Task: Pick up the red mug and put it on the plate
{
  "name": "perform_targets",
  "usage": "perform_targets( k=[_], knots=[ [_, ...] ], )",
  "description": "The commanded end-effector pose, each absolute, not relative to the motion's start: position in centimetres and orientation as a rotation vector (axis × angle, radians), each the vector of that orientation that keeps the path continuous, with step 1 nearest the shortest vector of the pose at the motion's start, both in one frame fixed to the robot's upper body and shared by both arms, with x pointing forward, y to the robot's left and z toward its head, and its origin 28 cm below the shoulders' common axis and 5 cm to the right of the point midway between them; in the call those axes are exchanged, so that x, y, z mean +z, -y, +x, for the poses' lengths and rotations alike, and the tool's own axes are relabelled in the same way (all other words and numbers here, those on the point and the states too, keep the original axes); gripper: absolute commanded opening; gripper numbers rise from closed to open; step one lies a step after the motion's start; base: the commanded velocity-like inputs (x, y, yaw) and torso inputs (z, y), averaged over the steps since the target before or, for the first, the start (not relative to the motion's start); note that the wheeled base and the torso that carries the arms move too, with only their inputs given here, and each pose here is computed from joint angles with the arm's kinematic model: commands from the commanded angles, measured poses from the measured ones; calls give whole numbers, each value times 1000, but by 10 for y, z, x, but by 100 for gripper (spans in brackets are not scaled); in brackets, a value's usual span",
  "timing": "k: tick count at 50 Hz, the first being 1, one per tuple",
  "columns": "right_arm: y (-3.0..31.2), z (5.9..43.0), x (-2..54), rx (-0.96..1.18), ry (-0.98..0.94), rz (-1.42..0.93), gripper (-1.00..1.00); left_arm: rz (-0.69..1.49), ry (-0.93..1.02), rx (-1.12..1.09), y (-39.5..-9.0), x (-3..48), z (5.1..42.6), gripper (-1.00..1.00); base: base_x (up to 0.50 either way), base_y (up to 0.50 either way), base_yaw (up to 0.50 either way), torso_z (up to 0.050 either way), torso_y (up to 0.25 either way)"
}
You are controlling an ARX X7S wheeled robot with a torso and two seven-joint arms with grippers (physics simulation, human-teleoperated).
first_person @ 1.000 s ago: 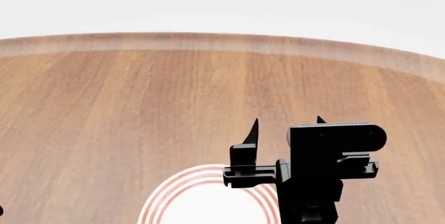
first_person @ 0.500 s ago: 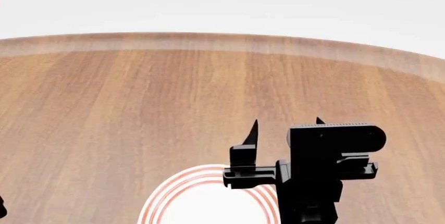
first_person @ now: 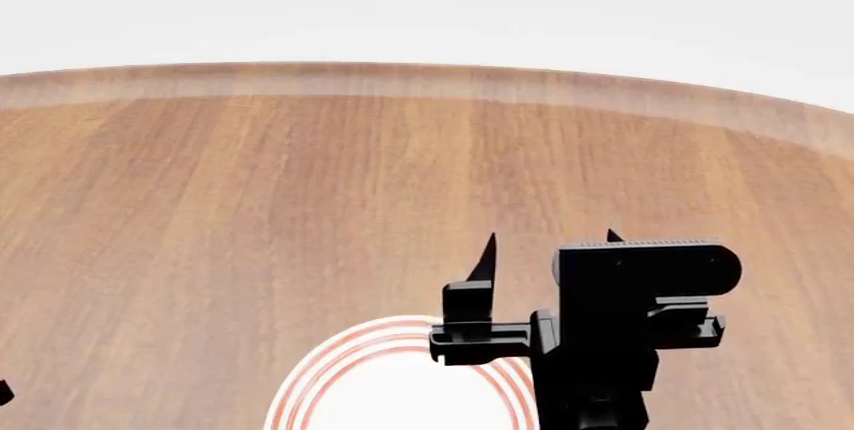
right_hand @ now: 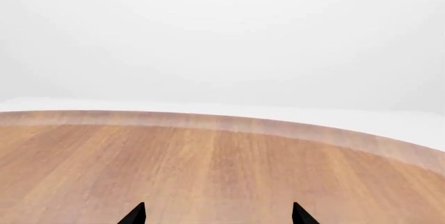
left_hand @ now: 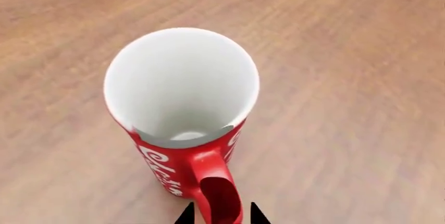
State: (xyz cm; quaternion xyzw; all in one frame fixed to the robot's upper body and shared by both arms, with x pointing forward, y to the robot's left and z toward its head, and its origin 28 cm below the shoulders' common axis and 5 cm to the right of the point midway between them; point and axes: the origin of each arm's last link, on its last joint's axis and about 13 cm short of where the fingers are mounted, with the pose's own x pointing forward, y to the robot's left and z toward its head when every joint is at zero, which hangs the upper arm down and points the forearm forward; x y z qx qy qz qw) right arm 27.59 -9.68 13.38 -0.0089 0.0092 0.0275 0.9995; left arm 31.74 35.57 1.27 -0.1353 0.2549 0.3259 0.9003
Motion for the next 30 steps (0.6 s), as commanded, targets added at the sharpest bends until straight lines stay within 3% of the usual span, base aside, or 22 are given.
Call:
perform_targets(
  k=[1,30],
  knots=[
    [97,276,133,54,-20,-15,100,-281,-535,668,-355,12,318,-100,0,0,0,0,0],
    [98,276,137,51,-13,-13,100,-219,-496,594,-344,32,329,-100,0,0,0,0,0]
  ],
)
